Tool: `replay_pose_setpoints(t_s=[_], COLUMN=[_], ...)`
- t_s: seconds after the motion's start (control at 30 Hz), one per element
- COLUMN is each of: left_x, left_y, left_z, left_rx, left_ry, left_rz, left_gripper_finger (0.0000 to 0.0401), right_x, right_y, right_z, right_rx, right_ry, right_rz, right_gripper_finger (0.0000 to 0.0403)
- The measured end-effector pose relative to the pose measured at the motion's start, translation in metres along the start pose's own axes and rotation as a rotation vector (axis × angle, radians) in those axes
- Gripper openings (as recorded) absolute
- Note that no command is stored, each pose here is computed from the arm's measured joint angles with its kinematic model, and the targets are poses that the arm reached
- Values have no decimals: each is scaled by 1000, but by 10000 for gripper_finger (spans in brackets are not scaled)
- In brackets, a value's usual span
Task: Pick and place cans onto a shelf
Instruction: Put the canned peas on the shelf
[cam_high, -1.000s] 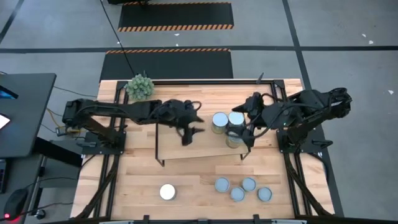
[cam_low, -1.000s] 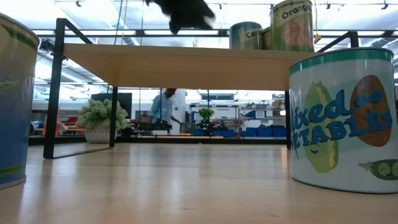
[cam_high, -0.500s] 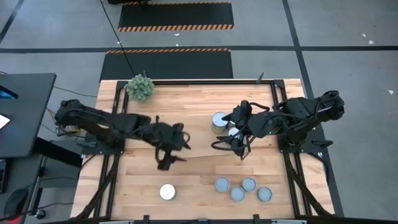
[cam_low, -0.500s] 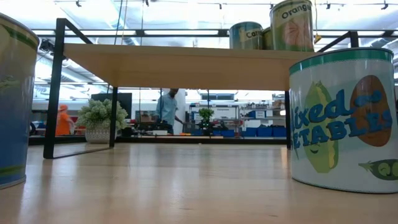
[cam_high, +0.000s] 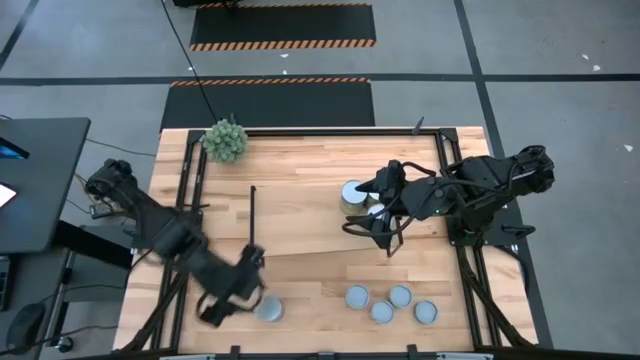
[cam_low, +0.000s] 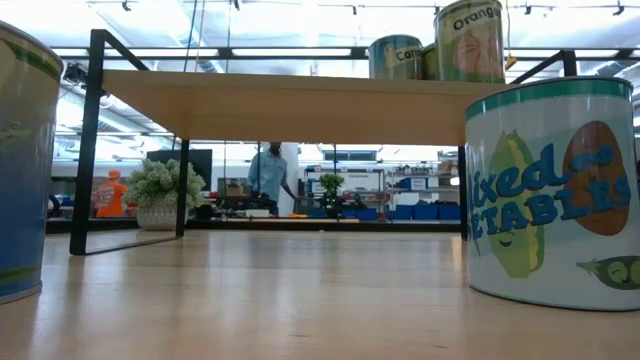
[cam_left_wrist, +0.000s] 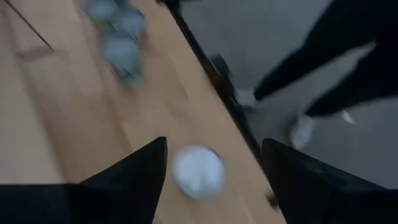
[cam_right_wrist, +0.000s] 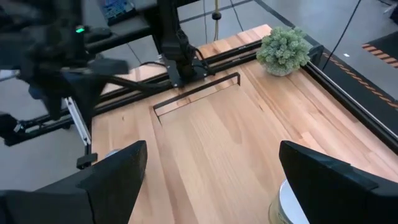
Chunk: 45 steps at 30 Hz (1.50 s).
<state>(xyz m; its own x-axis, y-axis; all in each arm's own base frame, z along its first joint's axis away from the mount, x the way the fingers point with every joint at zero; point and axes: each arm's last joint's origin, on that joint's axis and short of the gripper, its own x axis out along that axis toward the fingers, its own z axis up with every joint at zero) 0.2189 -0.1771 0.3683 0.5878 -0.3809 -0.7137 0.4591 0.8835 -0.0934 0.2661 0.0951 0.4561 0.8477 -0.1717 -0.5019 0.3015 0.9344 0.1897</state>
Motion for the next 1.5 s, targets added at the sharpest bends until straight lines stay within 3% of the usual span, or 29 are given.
replay_pose_setpoints(t_s=[0.3, 0.5, 0.63, 0.73, 1.03, 1.33, 1.5], left_x=[13, 46, 72, 93, 140, 166, 172], left_y=[-65, -97, -106, -105, -78, -52, -44], left_z=[-38, -59, -69, -73, -78, -101, -97], left_rx=[-160, -168, -125, -142, -349, -501, -526], left_ry=[216, 334, 373, 404, 399, 380, 259], left_rz=[52, 113, 178, 227, 286, 301, 359], left_gripper_finger=[273, 281, 282, 288, 351, 355, 355], right_x=[0, 0, 0, 1, -3, -5, -5], right_y=[-1, -1, -2, -3, 5, 10, 10], right_z=[1, 1, 1, 1, -2, -4, -5], right_rx=[29, 39, 73, 91, 64, 17, 12], right_ry=[-25, -33, -35, -36, -21, 5, 17], right_rz=[-40, -52, -56, -57, -2, 51, 70], right_gripper_finger=[373, 373, 373, 373, 373, 373, 373])
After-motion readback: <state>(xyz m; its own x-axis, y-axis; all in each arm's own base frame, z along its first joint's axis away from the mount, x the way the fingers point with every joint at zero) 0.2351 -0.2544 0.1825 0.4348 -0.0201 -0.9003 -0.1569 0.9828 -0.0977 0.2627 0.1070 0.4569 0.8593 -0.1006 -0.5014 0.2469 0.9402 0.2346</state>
